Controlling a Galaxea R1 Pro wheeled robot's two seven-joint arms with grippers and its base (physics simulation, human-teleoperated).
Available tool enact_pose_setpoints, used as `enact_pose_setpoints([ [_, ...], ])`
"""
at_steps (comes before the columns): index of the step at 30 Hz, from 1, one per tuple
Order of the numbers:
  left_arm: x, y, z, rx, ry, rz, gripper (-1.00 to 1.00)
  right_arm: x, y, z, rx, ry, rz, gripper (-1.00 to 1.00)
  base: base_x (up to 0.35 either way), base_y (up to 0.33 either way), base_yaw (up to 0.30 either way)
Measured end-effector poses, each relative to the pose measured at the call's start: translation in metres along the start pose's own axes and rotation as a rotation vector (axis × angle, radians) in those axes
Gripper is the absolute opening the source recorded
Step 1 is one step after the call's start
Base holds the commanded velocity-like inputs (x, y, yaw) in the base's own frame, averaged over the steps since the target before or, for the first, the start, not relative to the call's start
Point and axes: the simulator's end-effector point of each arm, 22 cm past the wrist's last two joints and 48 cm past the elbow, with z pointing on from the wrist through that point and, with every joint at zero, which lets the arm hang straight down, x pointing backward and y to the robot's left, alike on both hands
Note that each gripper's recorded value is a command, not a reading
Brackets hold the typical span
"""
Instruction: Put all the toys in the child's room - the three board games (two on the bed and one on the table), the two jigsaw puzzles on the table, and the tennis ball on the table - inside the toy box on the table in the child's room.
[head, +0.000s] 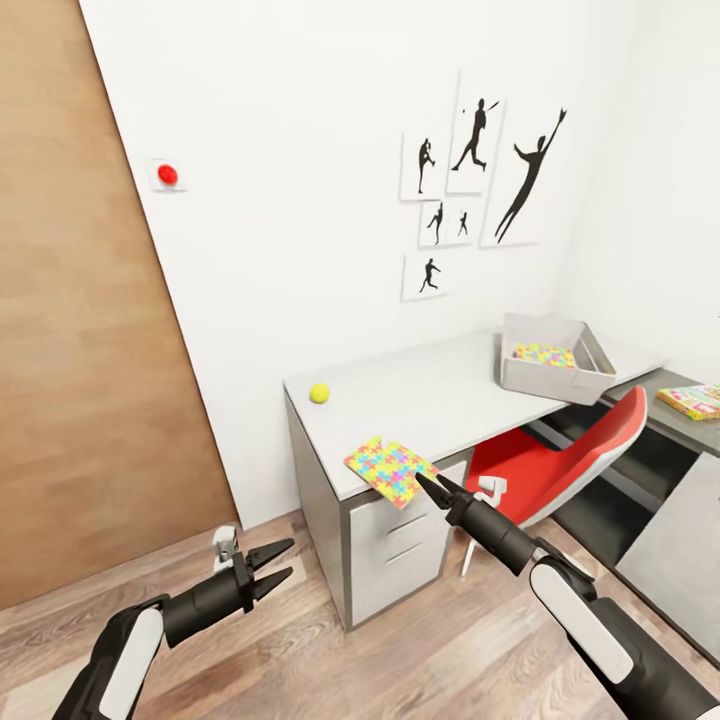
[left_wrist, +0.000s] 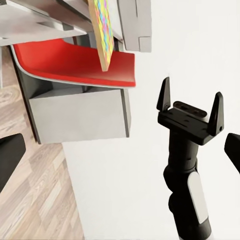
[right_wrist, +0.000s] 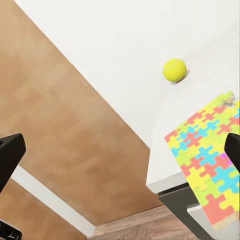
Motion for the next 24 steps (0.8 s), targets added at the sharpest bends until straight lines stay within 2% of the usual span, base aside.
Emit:
enact_pose_setpoints([
  [14, -0.0003, 0.0001, 0.0005, 0.0, -0.003, 0.004, 1.0, 0.0017, -0.0002, -0.0007, 0.003, -0.001, 0.001, 1.0, 0.053, -0.031, -0.01],
  [24, 0.0003, 0.0005, 0.0015, -0.002, -0.003, 0.006, 1.0, 0.0027, -0.0012, -0.0007, 0.005, 0.0, 0.003, 1.0, 0.029, -0.154, 0.0],
])
